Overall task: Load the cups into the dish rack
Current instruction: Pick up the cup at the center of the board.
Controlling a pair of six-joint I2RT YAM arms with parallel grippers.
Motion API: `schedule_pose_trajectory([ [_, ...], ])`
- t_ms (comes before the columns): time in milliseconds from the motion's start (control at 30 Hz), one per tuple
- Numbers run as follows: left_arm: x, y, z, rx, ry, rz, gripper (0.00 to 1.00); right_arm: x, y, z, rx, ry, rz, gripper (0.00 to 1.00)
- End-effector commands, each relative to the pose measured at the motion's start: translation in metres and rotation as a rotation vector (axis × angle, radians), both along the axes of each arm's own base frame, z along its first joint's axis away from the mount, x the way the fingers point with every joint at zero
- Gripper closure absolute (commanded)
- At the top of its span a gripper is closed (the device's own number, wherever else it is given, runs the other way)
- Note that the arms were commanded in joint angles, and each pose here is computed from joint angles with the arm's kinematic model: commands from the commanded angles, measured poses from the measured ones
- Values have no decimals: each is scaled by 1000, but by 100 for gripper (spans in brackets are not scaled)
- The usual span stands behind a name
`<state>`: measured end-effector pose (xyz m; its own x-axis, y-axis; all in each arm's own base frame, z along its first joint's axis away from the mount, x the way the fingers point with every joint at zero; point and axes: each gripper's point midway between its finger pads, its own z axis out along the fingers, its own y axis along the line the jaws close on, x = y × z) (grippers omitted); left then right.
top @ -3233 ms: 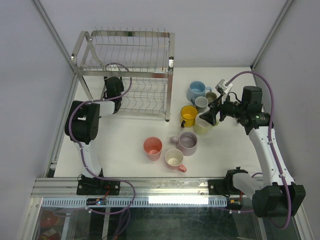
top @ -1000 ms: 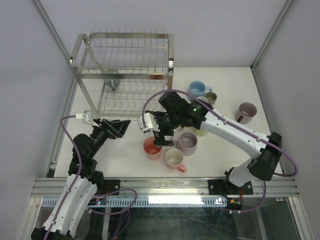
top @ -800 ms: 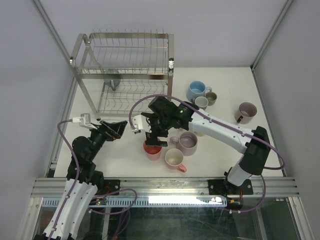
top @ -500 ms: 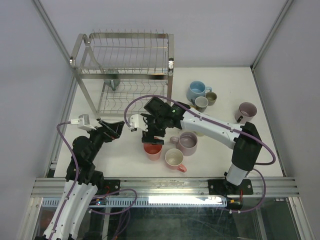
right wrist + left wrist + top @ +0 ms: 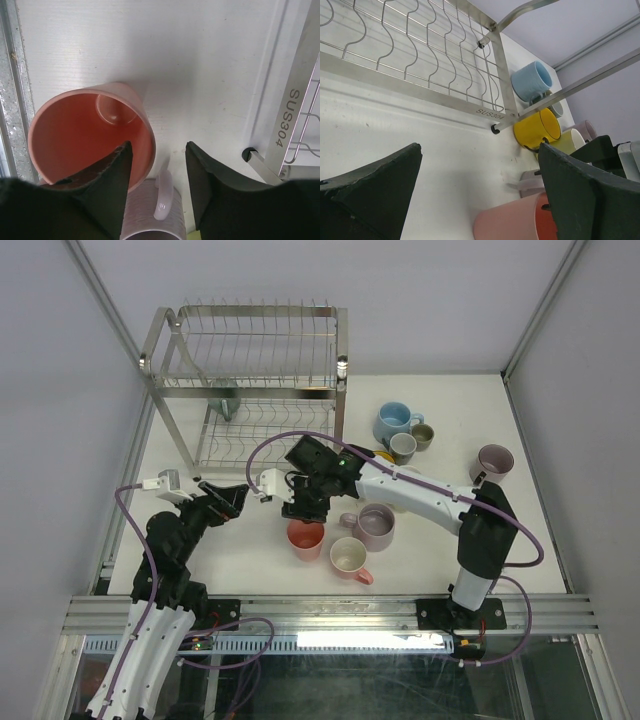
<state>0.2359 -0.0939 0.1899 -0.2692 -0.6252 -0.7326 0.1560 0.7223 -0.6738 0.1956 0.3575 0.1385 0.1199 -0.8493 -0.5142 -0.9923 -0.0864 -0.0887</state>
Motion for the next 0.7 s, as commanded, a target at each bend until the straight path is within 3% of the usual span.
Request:
schedule_pose_trajectory([
  [0,0,1,23,-10,-60,6,1,6,14,9,40,-24,-12,54],
  [233,0,-2,21,-36,-54,-5,1,4,14,6,35,-2,-18,77],
  [367,-1,-6,23,-53,-57,-25,1,4,15,10,45,-2,-21,98],
  [667,-7,-23,34,-132,-104,-121,1,7,15,67,235,79,-32,100],
])
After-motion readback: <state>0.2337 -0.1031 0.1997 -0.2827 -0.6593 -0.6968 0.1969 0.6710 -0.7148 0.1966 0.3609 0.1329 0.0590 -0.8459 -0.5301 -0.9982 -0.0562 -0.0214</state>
